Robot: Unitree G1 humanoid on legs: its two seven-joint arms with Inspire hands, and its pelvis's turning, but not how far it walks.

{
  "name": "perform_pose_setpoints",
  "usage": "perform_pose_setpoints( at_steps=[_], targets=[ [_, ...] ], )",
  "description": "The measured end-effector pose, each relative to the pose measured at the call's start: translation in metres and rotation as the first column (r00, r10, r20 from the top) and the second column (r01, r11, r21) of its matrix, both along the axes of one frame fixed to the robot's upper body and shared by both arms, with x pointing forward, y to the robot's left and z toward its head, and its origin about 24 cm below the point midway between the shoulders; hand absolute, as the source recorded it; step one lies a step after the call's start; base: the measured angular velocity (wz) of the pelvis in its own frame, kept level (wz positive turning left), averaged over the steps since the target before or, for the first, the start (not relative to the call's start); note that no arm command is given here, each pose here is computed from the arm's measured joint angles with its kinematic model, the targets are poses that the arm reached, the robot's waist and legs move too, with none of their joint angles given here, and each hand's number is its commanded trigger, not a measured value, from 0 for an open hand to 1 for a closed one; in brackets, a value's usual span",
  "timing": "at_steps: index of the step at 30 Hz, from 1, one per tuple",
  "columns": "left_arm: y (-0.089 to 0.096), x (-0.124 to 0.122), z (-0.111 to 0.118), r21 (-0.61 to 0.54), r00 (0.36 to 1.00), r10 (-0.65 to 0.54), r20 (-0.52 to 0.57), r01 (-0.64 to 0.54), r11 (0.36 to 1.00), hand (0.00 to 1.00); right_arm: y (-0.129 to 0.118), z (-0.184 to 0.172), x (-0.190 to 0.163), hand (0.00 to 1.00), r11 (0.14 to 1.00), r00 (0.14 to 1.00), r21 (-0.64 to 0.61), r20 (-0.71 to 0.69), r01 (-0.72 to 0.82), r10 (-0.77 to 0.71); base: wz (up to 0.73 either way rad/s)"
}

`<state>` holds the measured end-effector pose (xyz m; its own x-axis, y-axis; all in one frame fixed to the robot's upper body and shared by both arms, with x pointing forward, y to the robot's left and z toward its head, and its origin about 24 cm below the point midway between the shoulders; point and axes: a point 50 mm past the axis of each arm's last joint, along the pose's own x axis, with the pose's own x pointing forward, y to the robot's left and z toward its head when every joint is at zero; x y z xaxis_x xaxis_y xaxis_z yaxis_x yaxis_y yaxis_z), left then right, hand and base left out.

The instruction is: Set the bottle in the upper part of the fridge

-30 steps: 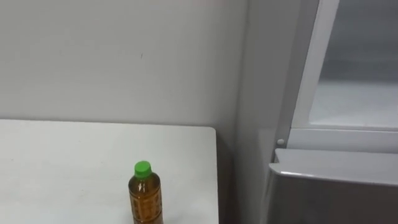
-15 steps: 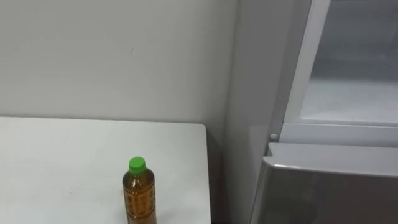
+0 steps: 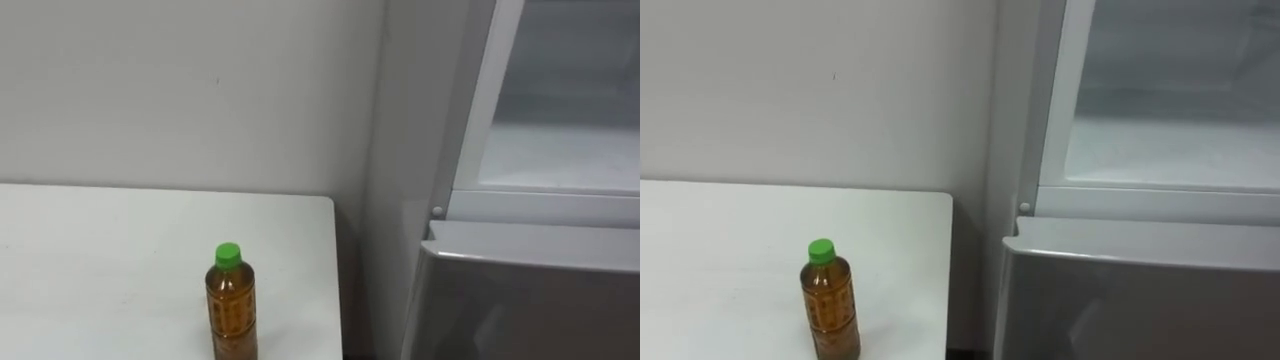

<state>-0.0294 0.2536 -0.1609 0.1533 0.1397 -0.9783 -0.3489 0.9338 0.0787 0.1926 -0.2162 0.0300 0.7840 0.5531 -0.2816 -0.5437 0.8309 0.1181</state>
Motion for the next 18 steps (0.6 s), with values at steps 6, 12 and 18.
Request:
perform_pose_setpoints(
  at_steps=[6,12,18],
  targets=[
    [0.002,-0.001,0.0,0.02,1.0,-0.005,-0.017,0.006,1.0,0.0,0.026,0.077,0.04,0.0,0.961,0.919,0.236,0.393,-0.144,0.041,0.11],
    [0.004,-0.005,0.001,0.023,0.999,0.004,-0.045,-0.003,1.0,0.0,0.033,0.085,0.039,0.0,0.932,0.905,0.309,0.423,-0.189,0.043,0.12],
    [0.004,-0.002,0.0,0.025,0.998,0.004,-0.057,-0.002,1.0,0.0,0.036,0.086,0.04,0.0,0.925,0.904,0.338,0.427,-0.173,0.013,0.03]
  ],
)
